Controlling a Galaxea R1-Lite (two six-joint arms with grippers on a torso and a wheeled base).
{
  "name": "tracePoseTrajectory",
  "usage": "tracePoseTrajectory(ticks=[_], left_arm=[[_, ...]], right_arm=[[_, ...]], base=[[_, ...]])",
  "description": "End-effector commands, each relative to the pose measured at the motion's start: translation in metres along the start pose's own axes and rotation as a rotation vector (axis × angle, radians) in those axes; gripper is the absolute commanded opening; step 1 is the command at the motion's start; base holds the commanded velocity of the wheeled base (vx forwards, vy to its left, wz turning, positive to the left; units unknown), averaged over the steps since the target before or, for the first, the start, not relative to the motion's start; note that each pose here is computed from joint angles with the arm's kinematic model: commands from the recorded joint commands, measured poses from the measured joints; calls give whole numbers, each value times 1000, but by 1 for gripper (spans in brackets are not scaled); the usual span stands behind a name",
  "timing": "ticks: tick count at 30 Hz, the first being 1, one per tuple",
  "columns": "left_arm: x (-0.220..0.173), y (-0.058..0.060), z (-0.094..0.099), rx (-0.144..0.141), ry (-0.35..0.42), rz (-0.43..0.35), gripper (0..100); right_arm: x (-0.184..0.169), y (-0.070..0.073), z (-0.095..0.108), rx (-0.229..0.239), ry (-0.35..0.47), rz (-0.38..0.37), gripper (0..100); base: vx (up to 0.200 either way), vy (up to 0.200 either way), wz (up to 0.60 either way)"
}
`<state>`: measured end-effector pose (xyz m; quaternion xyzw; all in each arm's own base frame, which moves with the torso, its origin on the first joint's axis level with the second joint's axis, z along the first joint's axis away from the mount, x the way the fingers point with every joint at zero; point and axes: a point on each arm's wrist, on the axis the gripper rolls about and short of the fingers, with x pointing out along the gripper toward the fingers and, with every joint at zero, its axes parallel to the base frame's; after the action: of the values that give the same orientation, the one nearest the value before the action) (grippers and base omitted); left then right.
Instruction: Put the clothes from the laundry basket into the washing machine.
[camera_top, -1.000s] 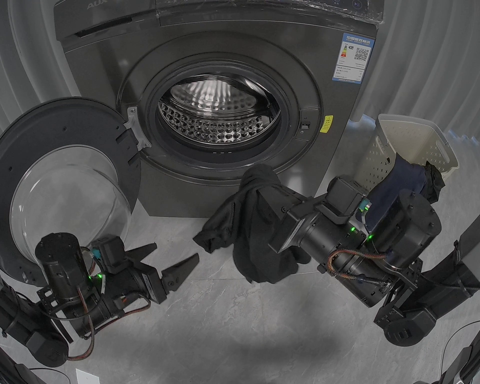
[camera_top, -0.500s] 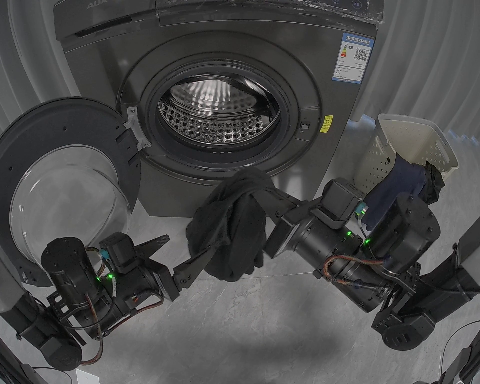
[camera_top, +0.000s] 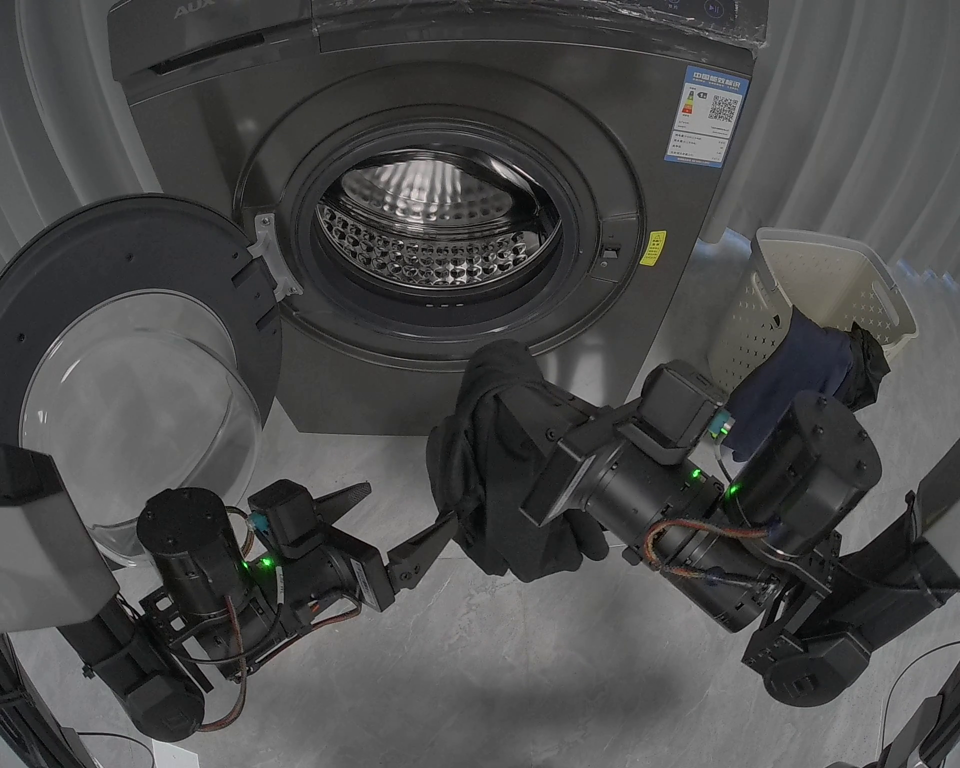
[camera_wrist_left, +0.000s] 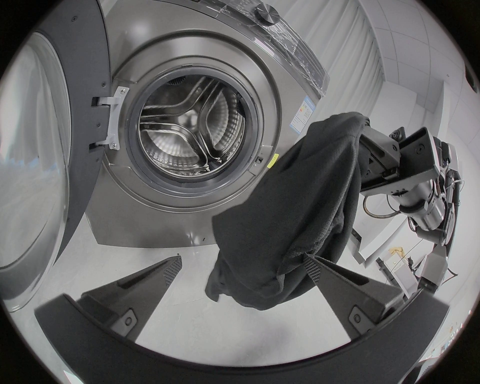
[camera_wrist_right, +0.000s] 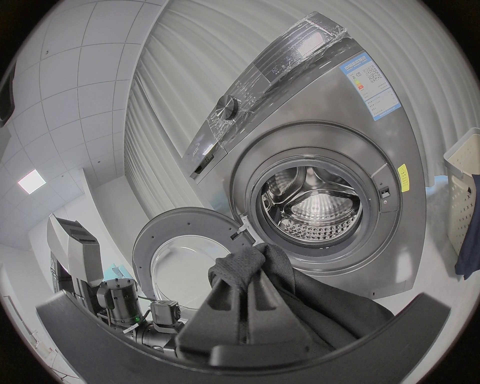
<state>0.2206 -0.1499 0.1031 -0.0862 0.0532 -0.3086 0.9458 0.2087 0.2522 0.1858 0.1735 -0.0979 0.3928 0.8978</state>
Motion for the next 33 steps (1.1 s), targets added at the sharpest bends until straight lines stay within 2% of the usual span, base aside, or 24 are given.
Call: tracePoseTrajectory(ticks=[1, 6, 18, 25, 33], left_arm=[[0, -3, -4, 1, 18, -12, 100], [-2, -5, -9, 1, 48, -54, 100], [6, 1, -19, 7, 80, -33, 100], [30, 3, -17, 7, 31, -22, 100], [44, 6, -18, 11, 13, -19, 100]], right_arm=[[0, 0, 1, 0, 0, -1, 0], [0, 0, 0, 0, 1, -3, 0], [0, 1, -1, 3, 2, 1, 0], [-3, 2, -2, 3, 13, 0, 0], [-4, 3, -4, 4, 19, 5, 0]], base=[[0, 0, 0], [0, 0, 0], [0, 0, 0], [0, 0, 0], [0, 0, 0]])
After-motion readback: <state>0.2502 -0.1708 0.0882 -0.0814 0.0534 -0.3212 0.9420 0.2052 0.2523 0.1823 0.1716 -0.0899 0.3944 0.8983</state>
